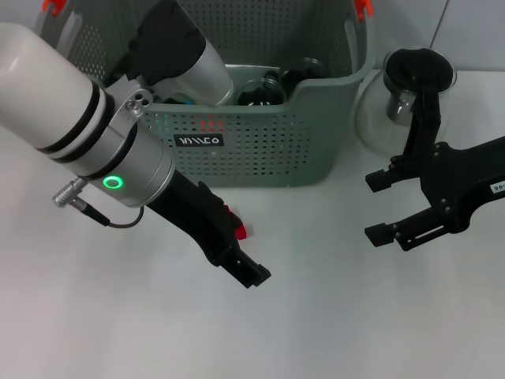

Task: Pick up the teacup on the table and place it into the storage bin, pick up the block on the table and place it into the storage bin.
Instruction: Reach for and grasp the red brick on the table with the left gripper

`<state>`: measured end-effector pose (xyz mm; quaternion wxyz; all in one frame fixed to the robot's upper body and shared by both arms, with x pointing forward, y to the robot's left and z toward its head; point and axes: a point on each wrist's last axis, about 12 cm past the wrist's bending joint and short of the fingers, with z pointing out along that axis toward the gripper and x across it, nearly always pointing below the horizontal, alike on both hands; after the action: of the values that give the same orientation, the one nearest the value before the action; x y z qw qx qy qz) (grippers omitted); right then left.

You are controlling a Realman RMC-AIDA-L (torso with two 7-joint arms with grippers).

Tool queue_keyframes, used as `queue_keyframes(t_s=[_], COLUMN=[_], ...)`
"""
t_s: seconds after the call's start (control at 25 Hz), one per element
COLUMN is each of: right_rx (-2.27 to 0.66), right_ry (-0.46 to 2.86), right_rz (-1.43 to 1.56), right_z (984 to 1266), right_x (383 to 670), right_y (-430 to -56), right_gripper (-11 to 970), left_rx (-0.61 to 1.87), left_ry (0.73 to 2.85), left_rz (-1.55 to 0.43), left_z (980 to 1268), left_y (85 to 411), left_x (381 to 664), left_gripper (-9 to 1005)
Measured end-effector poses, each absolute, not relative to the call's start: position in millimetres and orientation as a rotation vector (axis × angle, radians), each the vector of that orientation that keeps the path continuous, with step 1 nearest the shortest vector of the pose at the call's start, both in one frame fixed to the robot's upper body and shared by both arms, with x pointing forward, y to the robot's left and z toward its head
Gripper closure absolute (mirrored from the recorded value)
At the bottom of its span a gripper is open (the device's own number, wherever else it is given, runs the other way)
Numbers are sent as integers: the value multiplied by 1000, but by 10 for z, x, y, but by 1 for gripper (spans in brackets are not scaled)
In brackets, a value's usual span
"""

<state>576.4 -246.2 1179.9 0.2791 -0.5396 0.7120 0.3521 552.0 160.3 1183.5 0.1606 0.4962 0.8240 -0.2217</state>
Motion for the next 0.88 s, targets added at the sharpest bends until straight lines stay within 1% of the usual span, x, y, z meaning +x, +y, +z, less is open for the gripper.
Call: queue_keyframes(t_s=[0.88], right_rx=[-1458], right_ry=[1909], right_rz=[944], right_z=[11783], right_x=[5767], right_y=[-2444], right_gripper=[33], left_rx=[1361], left_ry=[2390], left_rz=[-592], left_z=[11702], left_y=[1592], left_x=[5648], left_gripper=[46])
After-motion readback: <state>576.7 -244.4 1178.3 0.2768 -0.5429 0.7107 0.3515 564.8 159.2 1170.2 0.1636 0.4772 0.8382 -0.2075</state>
